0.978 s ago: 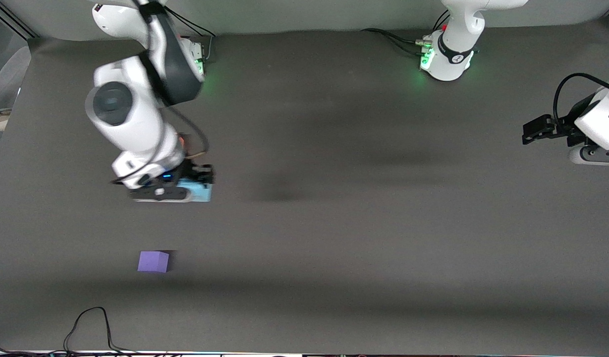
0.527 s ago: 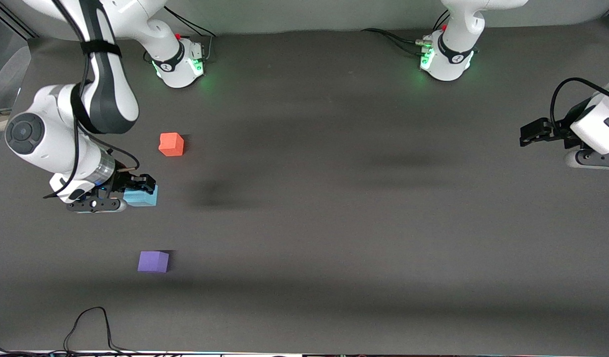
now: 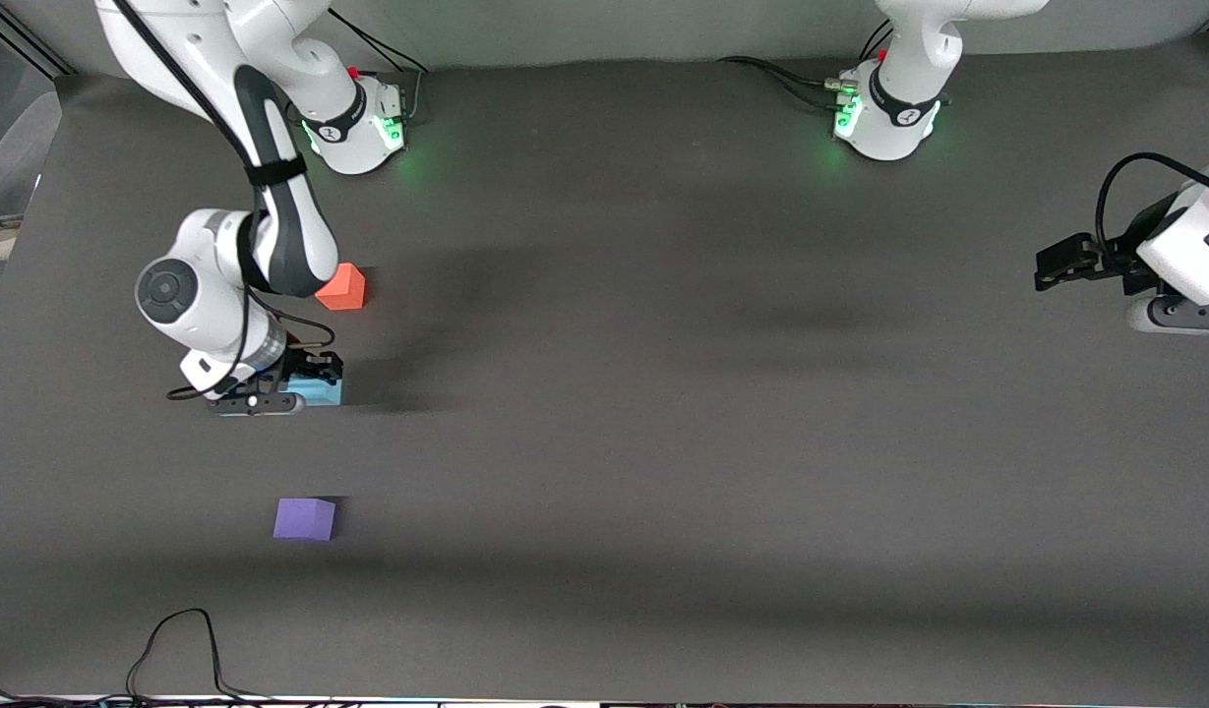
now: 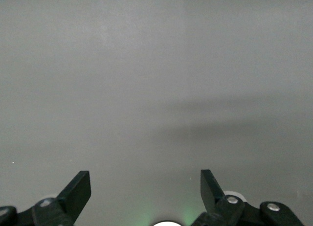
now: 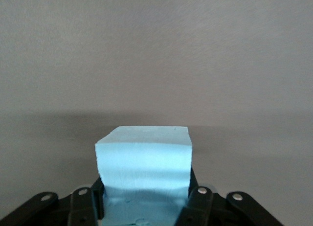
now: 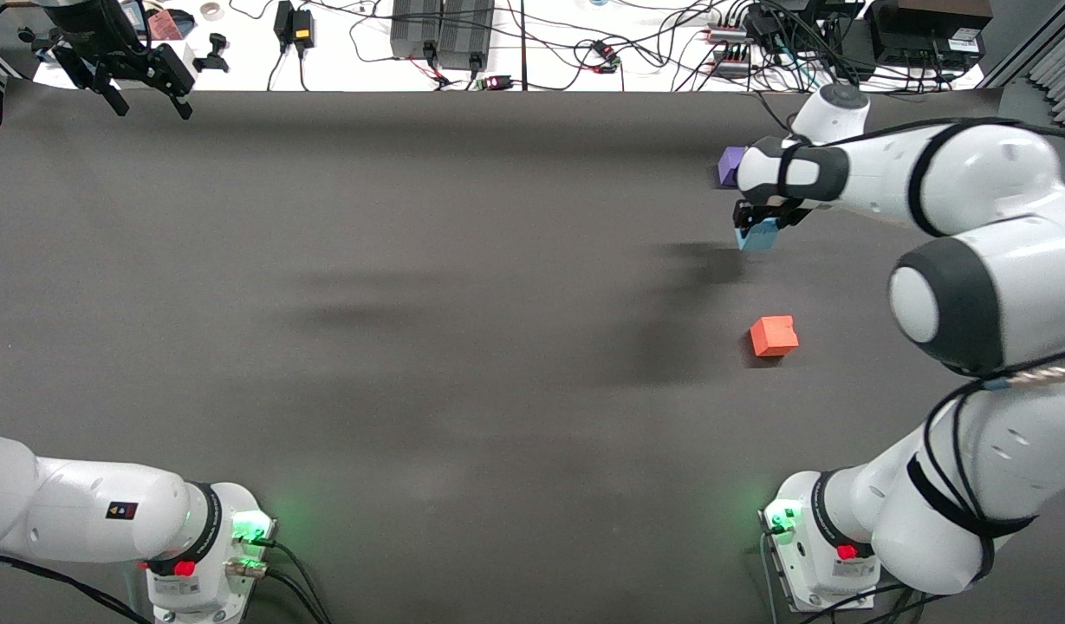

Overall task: Place blue block between orange and purple blocks
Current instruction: 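Lower the blue block between orange and purple blocks, open right gripper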

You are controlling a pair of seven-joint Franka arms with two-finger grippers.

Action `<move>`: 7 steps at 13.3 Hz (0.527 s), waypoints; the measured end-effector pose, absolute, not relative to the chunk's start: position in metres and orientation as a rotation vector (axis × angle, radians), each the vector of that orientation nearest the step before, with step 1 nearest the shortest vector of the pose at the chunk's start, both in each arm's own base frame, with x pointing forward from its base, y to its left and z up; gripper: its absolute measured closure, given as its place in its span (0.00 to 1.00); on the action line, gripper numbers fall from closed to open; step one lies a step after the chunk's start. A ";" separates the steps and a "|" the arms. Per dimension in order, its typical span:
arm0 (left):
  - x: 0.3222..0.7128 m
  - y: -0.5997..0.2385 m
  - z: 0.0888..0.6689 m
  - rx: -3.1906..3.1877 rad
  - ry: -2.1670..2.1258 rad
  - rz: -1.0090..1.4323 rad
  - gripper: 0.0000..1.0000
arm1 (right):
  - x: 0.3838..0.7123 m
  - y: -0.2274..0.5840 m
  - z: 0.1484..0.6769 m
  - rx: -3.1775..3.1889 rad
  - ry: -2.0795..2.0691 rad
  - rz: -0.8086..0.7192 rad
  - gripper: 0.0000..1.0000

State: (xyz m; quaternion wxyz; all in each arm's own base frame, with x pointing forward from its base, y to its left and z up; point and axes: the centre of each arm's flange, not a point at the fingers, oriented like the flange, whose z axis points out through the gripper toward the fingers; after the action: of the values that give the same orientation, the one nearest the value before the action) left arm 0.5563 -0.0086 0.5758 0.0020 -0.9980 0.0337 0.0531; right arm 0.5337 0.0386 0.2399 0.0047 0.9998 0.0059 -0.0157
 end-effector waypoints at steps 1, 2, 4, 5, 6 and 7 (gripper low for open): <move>0.557 -0.009 0.577 -3.132 0.093 0.153 0.00 | 0.533 0.036 0.227 3.156 0.047 -0.050 0.41; 0.557 -0.009 0.577 -3.132 0.088 0.150 0.00 | 0.531 0.033 0.216 3.178 0.077 -0.051 0.41; 0.557 -0.009 0.577 -3.132 0.087 0.150 0.00 | 0.529 0.028 0.201 3.184 0.103 -0.054 0.41; 0.558 -0.009 0.577 -3.132 0.087 0.150 0.00 | 0.528 0.027 0.197 3.178 0.107 -0.061 0.41; 0.558 -0.009 0.577 -3.131 0.087 0.150 0.00 | 0.529 0.027 0.195 3.174 0.109 -0.063 0.41; 0.558 -0.009 0.577 -3.131 0.087 0.150 0.00 | 0.530 0.027 0.196 3.174 0.110 -0.061 0.41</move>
State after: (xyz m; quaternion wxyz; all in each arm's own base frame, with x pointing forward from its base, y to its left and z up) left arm 0.5577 -0.0090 0.5766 0.0028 -0.9985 0.0279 0.0479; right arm 0.5298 0.0274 0.1956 -0.0173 0.9991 0.0347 -0.0192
